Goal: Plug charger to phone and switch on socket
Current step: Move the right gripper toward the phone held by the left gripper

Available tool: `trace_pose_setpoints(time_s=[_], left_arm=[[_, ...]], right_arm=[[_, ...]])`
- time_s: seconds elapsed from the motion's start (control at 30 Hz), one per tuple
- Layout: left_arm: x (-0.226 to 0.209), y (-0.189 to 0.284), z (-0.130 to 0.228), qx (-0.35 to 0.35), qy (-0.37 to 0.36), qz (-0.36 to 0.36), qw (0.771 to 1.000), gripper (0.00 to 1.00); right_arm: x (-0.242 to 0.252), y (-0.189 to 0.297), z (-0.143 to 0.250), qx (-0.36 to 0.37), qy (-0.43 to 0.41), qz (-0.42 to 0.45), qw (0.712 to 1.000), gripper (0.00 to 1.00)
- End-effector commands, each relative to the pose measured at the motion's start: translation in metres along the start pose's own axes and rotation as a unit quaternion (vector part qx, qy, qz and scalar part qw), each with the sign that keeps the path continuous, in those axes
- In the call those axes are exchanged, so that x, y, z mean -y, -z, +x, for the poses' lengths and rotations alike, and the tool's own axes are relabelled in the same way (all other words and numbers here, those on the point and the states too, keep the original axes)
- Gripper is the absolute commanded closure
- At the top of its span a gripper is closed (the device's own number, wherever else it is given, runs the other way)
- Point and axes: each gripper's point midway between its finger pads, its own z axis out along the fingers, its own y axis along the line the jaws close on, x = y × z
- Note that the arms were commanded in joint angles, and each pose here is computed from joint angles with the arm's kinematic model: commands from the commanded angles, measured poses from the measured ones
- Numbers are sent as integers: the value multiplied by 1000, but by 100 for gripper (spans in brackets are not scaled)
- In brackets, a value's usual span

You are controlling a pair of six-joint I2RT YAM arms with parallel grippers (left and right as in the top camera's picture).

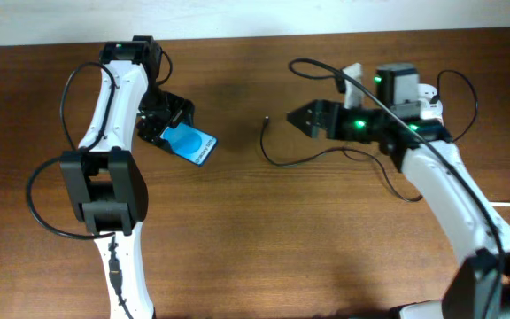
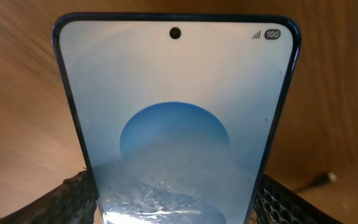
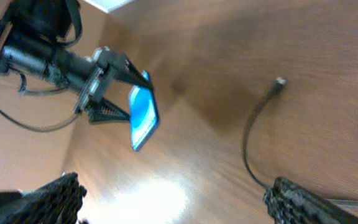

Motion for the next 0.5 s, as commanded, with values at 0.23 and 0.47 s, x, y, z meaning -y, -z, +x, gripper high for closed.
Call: trace_pose_setpoints(time_s=[0.23,0.47], left_arm=[[45,0,44,-62,27,69,995,100],[62,3,71,-122,36,100,987,100]], right_arm=[[-28,-61,-2,10,-66,-17,998,11],[3,-66,22,1,-187,76,979,35]])
